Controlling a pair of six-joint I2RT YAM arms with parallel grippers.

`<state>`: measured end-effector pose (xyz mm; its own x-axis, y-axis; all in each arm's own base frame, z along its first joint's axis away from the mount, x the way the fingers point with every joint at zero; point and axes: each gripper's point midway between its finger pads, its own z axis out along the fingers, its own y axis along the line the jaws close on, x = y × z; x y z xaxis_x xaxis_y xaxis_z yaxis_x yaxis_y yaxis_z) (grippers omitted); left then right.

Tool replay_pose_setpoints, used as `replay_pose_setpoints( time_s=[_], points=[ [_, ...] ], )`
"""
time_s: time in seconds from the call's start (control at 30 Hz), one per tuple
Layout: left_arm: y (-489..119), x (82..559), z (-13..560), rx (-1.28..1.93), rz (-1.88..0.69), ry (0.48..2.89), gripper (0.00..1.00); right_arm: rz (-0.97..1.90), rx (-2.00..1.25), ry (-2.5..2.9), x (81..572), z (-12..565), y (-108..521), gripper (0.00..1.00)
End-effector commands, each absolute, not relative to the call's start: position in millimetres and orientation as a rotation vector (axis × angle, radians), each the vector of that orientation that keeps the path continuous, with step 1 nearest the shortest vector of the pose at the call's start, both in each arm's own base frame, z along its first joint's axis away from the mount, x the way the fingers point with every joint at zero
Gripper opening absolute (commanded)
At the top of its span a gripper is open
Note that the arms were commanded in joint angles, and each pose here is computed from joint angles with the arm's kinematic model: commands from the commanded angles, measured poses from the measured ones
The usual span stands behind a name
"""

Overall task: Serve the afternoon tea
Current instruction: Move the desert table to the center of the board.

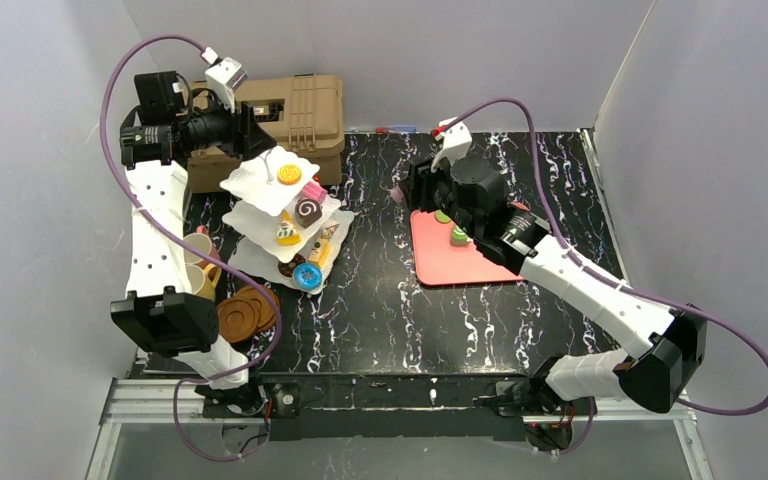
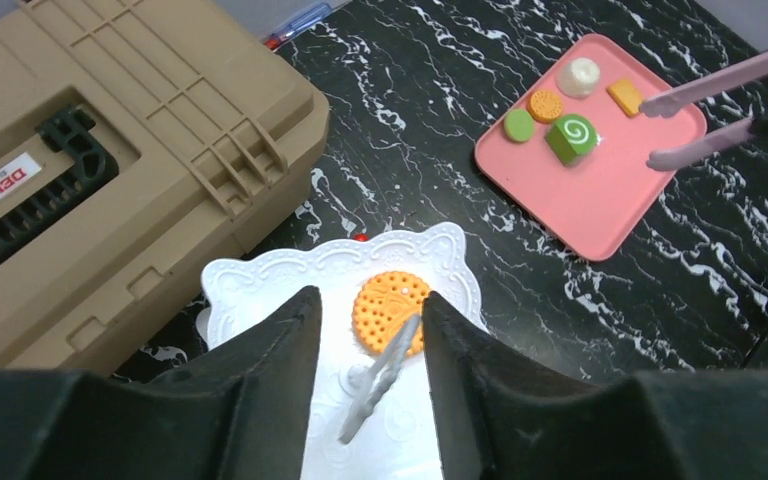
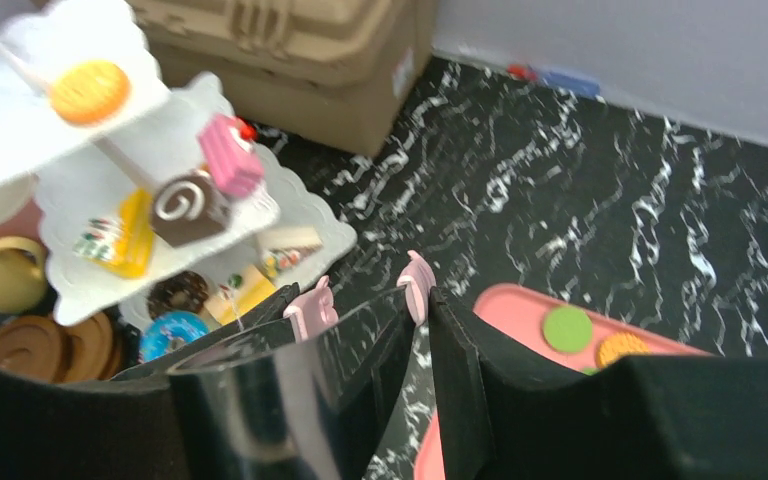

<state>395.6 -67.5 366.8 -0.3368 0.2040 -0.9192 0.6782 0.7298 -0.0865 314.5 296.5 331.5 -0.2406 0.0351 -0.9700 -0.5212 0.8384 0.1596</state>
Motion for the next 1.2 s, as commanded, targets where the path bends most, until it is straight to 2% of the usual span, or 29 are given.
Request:
replay_pose_setpoints(
  time_s=[0.0, 0.27, 0.43, 0.97, 1.17],
  points=[
    [-80, 380, 376, 0.736, -0.677, 1.856, 0.32, 0.520, -0.304, 1.736, 314, 339, 273, 0.57],
    [-87, 372, 379, 0.757, -0.693, 1.832, 0.24, 0.490, -0.276, 1.773, 316, 321, 261, 0.56],
    [-104, 372, 393, 0.745, -0.686, 1.770, 0.01, 0.432, -0.271, 1.800, 319, 305, 252, 0.56],
    [-155, 358, 432, 0.731, -0.710, 1.654, 0.00, 0.342, -0.203, 1.859, 321, 271, 217, 0.56],
    [-157, 359, 426, 0.633, -0.657, 1.689, 0.00, 0.304, -0.169, 1.881, 324, 257, 200, 0.56]
  ],
)
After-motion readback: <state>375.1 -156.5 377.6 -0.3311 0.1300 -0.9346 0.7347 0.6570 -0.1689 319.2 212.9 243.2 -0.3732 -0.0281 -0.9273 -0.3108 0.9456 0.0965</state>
